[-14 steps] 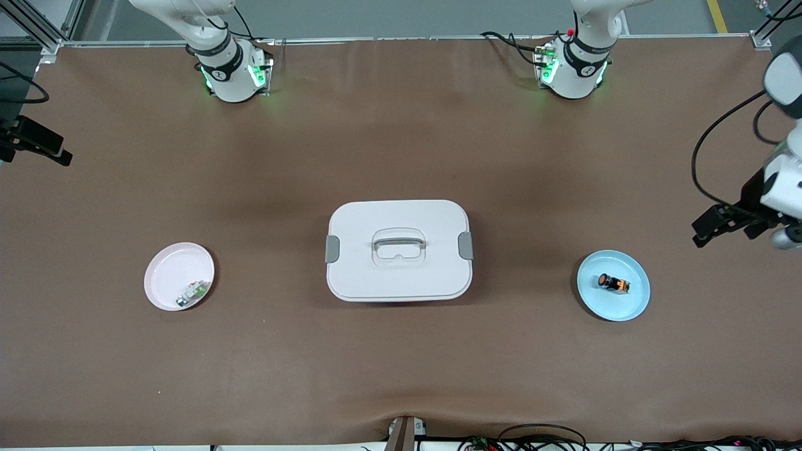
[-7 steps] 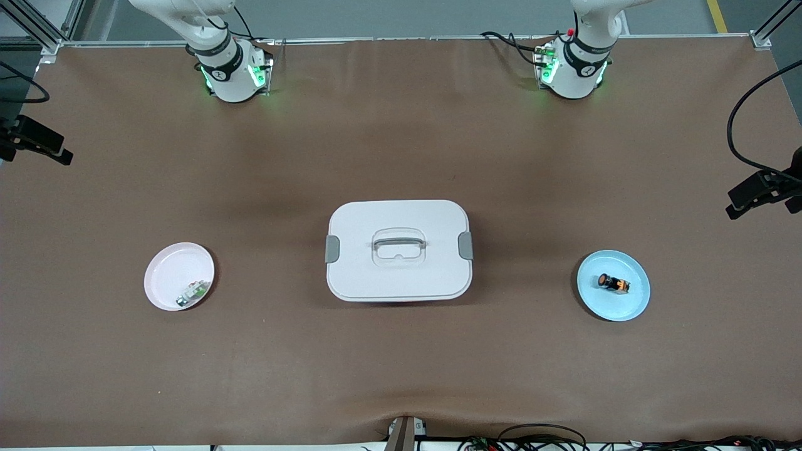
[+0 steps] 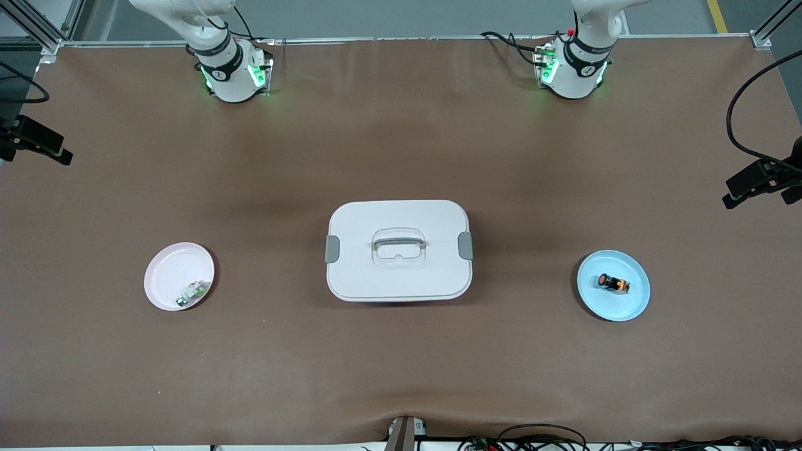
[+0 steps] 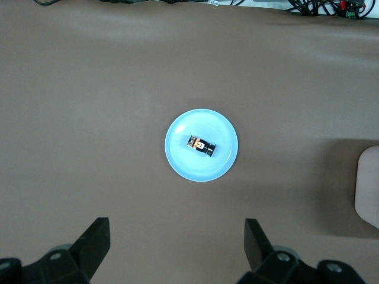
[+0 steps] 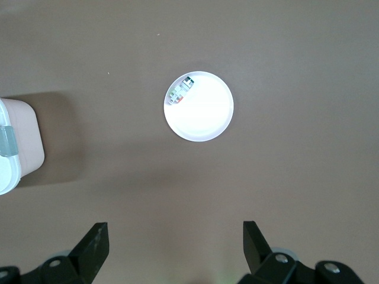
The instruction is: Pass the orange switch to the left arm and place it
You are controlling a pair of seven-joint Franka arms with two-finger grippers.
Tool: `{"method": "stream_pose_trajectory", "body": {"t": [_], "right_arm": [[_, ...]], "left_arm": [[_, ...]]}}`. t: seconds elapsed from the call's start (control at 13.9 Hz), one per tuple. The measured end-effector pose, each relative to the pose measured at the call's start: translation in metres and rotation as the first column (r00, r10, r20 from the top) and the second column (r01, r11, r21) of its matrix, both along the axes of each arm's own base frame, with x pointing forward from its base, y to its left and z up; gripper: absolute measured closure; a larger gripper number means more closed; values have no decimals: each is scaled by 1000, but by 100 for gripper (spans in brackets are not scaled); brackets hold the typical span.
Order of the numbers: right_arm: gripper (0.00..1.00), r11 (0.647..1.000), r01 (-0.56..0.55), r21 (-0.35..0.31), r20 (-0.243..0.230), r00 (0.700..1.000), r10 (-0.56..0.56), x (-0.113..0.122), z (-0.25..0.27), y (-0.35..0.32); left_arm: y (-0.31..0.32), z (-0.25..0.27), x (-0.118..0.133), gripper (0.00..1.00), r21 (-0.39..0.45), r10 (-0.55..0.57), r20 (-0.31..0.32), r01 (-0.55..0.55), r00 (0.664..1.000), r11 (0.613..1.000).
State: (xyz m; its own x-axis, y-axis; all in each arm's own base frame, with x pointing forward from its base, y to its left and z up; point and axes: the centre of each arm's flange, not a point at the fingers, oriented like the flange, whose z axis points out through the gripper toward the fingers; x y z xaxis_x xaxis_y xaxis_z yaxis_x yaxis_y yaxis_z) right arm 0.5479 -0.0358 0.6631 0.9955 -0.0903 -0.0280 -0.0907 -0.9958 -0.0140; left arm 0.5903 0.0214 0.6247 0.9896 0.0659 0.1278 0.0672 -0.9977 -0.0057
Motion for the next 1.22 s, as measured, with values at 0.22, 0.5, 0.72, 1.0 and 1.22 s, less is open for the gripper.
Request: {"method": "stream_pose_trajectory", "body": {"t": [0.22, 0.5, 0.72, 1.0, 1.22], "right_arm": [[0, 1000, 0, 0, 0, 1000, 0, 0, 0, 0], [0, 1000, 1, 0, 0, 1000, -1, 0, 0, 0], [0, 1000, 2, 0, 0, 1000, -2, 0, 0, -1], [0, 1000, 1, 1, 0, 1000, -1, 0, 0, 0], [0, 1000, 1, 1, 0, 1000, -1, 0, 0, 0]], "left_arm": [[-9, -1, 0, 0, -1, -16, -5, 15, 1000, 1000], [-20, -7, 3, 0, 6, -29, -15, 29, 999, 1000], [-15, -7, 3, 0, 16, -15, -17, 15, 1000, 1000], [-21, -21, 9, 0, -2, -20, -38, 20, 999, 1000], [-23, -40, 15, 0, -13, -22, -70, 21, 997, 1000]]}}
